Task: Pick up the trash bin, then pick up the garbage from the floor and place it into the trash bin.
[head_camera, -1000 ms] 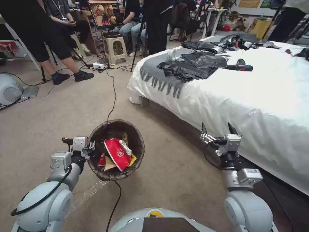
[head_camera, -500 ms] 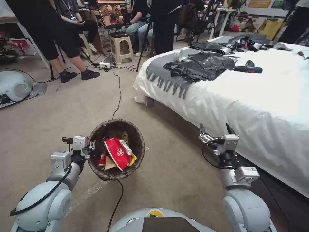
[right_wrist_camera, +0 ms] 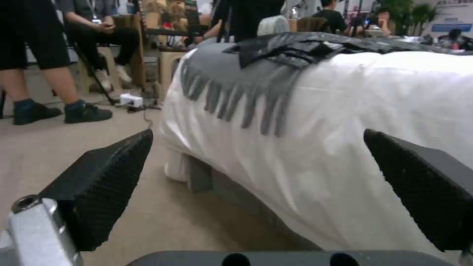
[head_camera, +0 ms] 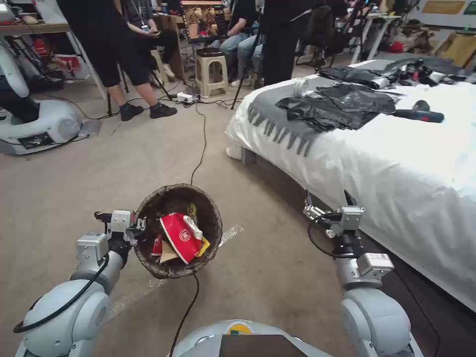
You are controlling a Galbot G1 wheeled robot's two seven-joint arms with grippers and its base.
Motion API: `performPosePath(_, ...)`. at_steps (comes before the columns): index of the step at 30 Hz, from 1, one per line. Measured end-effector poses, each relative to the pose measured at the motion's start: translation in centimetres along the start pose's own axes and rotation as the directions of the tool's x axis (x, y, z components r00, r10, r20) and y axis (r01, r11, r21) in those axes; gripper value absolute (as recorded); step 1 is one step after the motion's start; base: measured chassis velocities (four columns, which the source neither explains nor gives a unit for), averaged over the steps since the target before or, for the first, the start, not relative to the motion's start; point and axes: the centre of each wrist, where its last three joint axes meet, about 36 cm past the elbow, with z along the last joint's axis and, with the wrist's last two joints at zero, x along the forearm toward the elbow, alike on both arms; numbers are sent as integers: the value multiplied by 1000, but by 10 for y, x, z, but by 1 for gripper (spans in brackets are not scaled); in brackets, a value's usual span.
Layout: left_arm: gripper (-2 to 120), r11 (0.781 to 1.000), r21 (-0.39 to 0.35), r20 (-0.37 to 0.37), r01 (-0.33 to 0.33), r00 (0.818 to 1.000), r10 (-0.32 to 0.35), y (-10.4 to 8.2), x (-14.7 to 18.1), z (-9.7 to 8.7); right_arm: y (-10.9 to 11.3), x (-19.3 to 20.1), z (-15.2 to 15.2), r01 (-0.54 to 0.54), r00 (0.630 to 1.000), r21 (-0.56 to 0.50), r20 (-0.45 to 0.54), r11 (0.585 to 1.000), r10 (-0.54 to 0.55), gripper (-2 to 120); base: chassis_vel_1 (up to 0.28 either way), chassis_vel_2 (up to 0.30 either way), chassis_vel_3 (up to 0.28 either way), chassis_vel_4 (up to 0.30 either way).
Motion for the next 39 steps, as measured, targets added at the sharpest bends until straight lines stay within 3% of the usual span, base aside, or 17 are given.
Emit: performPosePath(39,3,1000,-1,12,1,1000,-1,-1,-1,-1,2,-5,4,-13,1000,-11,-11,1000,13,100,70,75,72,75)
